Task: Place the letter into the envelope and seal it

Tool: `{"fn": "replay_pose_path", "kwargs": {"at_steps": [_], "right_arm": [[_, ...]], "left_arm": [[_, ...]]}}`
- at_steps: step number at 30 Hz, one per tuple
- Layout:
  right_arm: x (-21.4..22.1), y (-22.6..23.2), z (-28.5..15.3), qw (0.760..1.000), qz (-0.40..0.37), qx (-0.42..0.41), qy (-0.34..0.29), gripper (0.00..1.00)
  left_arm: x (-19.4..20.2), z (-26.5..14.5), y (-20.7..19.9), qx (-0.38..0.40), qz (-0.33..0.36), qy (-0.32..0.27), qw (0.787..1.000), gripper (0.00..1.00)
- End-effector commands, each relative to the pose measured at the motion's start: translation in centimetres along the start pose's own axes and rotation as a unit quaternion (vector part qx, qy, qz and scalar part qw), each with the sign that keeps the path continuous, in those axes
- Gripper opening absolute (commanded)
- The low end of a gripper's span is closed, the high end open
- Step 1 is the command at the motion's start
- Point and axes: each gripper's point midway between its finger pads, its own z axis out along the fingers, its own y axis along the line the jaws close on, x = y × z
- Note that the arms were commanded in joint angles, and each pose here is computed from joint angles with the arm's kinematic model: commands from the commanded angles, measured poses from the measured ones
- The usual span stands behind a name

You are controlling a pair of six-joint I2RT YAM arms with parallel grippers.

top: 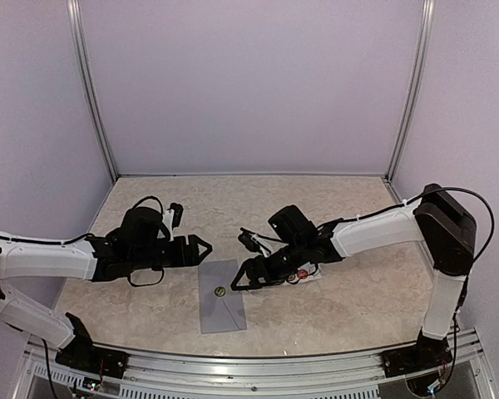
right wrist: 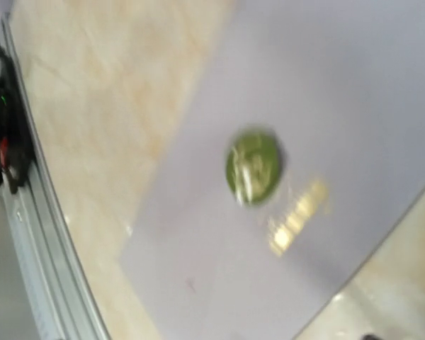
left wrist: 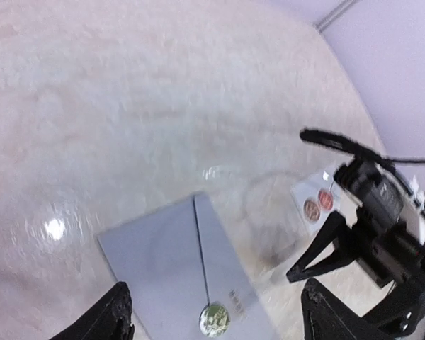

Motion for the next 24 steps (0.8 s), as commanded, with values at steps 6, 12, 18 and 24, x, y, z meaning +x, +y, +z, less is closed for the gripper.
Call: {"fn": "replay_pose_path", "kwargs": {"at_steps": [6,12,18,24], "right_arm": [[-8.6,-8.2,-11.9,0.971,-0.031,0.146,-0.187,0.97],[-9.2,-17.7,-25.4,0.906,0.01,0.271,-0.324,0.99],[-4.5,-22.4,-38.8,0.805,0.027,0.384,-0.452,1.0],[0.6,-23.2,-43.3,0.69,-0.018,0.5,-0.523,1.0]], "left_arm": [[-13.4,-3.1,7.1,-0.066,0.014,-0.165,0.984,0.91],[-18.2,-10.8,18.7,-0.178,-0.02,-0.301,0.936,0.94],[-16.5,-17.9,24.9,-0.323,0.015,-0.385,0.865,0.97],[-14.1,-17.9,25.6,-0.338,0.04,-0.404,0.849,0.97]]}}
